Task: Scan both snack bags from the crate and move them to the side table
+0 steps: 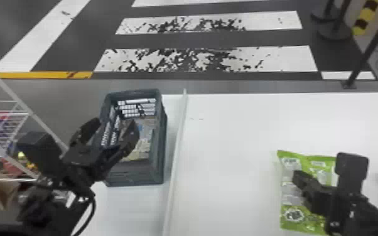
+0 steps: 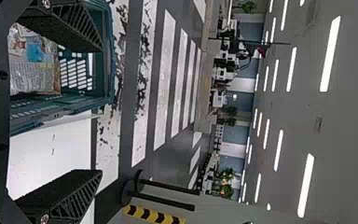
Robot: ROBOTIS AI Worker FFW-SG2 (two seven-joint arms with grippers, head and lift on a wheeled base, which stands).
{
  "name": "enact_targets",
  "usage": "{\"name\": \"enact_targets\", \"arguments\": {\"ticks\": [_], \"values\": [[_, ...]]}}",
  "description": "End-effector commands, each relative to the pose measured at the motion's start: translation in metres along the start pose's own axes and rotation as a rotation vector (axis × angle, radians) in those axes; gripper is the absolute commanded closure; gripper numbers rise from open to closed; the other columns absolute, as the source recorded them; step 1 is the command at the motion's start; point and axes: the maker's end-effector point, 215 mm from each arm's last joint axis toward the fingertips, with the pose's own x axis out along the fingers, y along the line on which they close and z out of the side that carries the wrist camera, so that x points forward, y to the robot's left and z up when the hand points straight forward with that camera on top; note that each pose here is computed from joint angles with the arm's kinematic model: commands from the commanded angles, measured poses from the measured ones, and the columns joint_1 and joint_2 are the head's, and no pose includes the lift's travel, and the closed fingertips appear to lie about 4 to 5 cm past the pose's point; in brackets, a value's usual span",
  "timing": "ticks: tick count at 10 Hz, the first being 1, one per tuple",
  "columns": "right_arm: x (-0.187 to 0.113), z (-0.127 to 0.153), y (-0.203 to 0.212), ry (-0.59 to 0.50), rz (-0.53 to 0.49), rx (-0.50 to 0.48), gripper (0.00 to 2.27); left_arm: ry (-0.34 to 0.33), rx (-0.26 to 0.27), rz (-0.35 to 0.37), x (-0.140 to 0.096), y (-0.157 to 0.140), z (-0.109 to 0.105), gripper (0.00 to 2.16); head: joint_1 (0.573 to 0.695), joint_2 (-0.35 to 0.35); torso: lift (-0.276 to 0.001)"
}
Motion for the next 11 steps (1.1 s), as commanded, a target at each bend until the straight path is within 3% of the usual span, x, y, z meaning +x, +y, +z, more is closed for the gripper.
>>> {"name": "enact_targets", "arguments": {"ticks": [1,6,8,11], "values": [[-0.004,-0.005,-0.006,0.006,-0.006,0.008,2.25,-0.002,-0.003,0.000,0.002,-0.001,0.000,0.07,0.695,0.123,-0.029],[-0.018,-0.001,-0.007,-0.012,0.006,0.029,2.25,-0.003,-0.004,-0.004,0.004,-0.002,0.000,0.07,0.695,0.110,-0.029],[-0.033,0.018,-0.005,-0.053,0.011,0.031,2.25,-0.006,-0.005,-0.006,0.004,-0.003,0.000,0.07,0.695,0.107,-0.029],[-0.053,0.014,-0.031,-0.058,-0.026,0.042,2.25,-0.005,-0.009,-0.011,0.005,-0.006,0.000,0.07,0.695,0.084,-0.029]]}}
